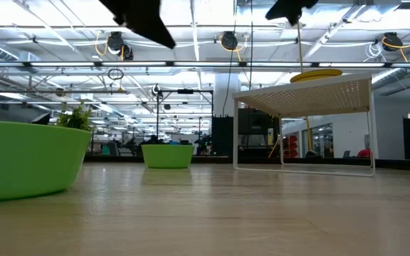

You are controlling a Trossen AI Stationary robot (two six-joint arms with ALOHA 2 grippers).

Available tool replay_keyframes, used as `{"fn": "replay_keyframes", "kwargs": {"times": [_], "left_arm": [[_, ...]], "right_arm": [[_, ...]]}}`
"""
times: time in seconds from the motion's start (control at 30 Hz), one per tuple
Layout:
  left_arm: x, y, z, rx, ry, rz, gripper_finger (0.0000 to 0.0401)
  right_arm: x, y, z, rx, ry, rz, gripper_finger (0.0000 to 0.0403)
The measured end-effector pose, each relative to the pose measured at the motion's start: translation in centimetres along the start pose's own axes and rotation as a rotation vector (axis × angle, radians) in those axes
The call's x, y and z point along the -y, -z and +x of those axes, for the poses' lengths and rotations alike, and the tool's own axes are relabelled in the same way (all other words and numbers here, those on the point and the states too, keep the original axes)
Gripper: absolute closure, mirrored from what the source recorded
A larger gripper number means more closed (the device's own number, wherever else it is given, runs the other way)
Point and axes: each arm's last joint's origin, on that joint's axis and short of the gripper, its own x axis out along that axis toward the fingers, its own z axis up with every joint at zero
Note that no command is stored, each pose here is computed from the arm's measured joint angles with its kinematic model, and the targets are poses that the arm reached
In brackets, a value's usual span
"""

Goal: Pick & Place Mini bowls
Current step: Stack the right yellow patterned bowl on top of the other yellow patterned bowls on the shelf

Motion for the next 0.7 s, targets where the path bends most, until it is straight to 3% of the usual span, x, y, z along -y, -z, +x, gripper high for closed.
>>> {"fn": "replay_keyframes", "kwargs": {"times": [0.2, 0.4, 0.53, 0.7], "left_arm": [[-1.5, 1.2, -2.1, -0.06, -0.016, -0.066, 0.0249], [-2.5, 3.1, -3.0, -0.188, -0.043, -0.122, 0.0249], [-3.0, 4.6, -3.0, -0.342, -0.036, -0.235, 0.0249], [-3.4, 6.2, -3.6, -0.614, -0.013, -0.423, 0.0249]], "right_arm": [[-4.1, 4.3, 4.0, 0.236, -0.158, -0.131, 0.0403], [-7.6, 7.2, 5.1, 0.394, -0.357, -0.282, 0.0403], [-8.7, 7.6, 5.1, 0.431, -0.381, -0.362, 0.0403], [-9.1, 7.4, 4.6, 0.456, -0.398, -0.371, 0.0403]]}}
